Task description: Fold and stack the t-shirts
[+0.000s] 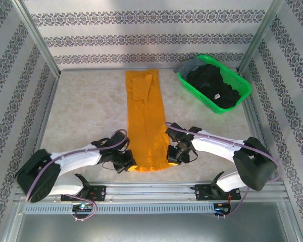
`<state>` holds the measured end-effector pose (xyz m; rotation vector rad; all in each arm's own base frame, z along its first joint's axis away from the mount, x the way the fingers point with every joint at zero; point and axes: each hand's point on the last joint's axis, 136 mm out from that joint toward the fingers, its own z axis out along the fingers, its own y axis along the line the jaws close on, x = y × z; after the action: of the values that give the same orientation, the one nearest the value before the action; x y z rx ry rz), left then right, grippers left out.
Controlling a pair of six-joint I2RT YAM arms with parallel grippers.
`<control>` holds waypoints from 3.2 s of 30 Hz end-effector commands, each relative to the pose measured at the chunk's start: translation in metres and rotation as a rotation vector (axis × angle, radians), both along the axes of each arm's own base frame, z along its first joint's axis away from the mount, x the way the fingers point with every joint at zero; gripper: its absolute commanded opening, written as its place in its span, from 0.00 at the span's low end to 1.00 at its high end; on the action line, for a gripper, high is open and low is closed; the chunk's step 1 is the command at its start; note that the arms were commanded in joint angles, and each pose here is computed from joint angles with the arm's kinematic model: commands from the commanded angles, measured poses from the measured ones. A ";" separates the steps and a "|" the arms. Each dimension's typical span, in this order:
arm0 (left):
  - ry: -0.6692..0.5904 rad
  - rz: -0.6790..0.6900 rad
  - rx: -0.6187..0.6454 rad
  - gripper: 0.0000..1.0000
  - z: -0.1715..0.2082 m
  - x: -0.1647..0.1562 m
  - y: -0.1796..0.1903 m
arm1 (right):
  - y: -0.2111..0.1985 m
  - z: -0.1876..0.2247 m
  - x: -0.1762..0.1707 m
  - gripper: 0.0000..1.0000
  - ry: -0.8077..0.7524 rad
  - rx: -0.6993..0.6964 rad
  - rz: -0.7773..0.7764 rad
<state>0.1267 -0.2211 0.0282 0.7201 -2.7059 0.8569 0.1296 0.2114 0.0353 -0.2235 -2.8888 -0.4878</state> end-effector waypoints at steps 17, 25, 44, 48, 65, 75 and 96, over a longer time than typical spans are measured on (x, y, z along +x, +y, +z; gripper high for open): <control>-0.330 0.373 -0.124 0.00 0.092 0.126 0.028 | 0.027 0.086 0.101 0.00 -0.216 0.063 -0.177; -0.417 0.398 -0.144 0.00 0.107 0.228 0.035 | 0.038 0.098 0.205 0.00 -0.314 0.051 -0.197; -0.377 0.386 -0.017 0.63 0.070 0.254 0.070 | 0.008 0.091 0.277 0.60 -0.373 0.005 -0.202; -0.271 0.419 -0.009 0.56 0.048 0.195 0.072 | 0.006 0.069 0.229 0.58 -0.318 0.033 -0.206; -0.232 0.475 -0.156 0.26 0.007 0.206 0.028 | 0.044 -0.010 0.181 0.45 -0.091 0.099 -0.242; -0.238 0.438 -0.093 0.00 0.017 0.189 0.039 | 0.037 0.005 0.189 0.00 -0.150 0.074 -0.249; -0.424 0.230 -0.140 0.00 0.080 0.078 0.042 | 0.037 0.054 0.061 0.00 -0.038 0.122 -0.218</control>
<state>0.2028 -0.1860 0.1051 0.9319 -2.8347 1.4194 0.1829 0.2517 0.0759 -0.3842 -2.8751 -0.7154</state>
